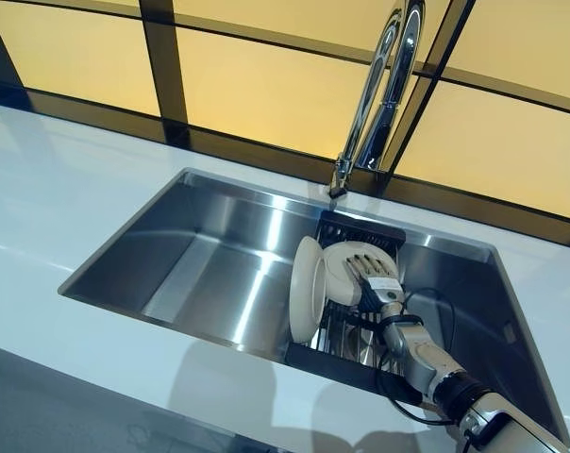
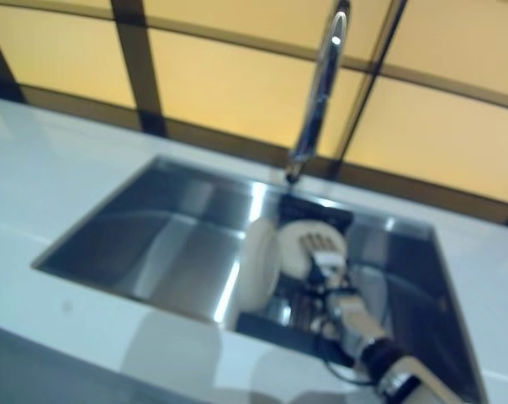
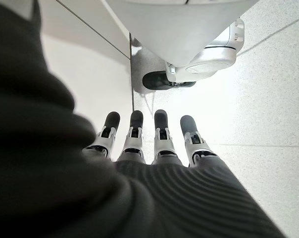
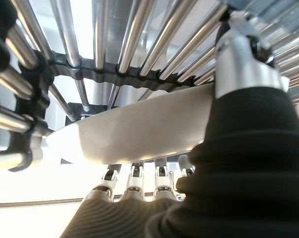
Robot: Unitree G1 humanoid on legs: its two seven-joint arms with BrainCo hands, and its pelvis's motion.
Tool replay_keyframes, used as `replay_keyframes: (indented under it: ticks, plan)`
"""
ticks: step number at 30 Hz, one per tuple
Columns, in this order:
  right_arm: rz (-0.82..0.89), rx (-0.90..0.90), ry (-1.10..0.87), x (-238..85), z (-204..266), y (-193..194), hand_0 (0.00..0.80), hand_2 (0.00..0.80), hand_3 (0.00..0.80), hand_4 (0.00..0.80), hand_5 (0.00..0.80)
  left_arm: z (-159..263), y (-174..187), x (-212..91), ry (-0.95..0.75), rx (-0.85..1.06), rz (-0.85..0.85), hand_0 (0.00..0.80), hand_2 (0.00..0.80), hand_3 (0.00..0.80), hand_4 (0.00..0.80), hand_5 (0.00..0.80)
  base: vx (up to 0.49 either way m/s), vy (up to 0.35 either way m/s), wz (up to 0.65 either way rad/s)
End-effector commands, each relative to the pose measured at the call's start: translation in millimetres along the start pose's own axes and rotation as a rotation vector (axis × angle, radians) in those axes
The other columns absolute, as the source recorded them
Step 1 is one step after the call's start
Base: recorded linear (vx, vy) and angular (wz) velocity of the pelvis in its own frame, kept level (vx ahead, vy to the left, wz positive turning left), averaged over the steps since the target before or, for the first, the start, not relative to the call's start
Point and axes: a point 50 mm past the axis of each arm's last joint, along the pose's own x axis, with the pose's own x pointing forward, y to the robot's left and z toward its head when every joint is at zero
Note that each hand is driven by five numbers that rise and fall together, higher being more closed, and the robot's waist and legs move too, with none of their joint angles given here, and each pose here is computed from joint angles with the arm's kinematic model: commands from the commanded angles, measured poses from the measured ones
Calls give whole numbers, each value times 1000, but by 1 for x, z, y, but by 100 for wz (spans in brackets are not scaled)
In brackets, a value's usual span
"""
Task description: Take plates into dishwasher
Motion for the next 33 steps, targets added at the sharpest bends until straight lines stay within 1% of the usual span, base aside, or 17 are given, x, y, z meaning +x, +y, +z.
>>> replay_keyframes:
  ticks: [1,12,25,30,31,32,33]
  plan:
    - [-77,-54,117,7,-33,-21,0,0,0,0,0,2,-7,2,4,45,-28,0,0,0,0,0,0,0,0]
    - [-110,-41,131,9,-35,-25,0,0,0,0,0,-1,-9,2,8,39,-32,0,0,0,0,0,0,0,0]
    - [-187,4,141,12,-41,-42,0,0,0,0,0,-2,-10,2,12,34,-34,0,0,0,0,0,0,0,0]
    - [-188,5,124,12,-41,-46,0,0,0,0,0,-5,-9,1,21,33,-34,0,0,0,0,0,0,0,0]
    - [-182,3,123,11,-42,-45,56,56,56,56,56,-6,-9,1,24,33,-34,0,0,0,0,0,0,0,0]
    - [-177,3,121,10,-42,-44,56,56,56,56,56,-7,-9,1,26,31,-34,0,0,0,0,0,0,0,0]
    - [-169,2,118,9,-42,-44,245,245,245,245,245,-8,-10,1,29,30,-34,0,0,0,0,0,0,0,0]
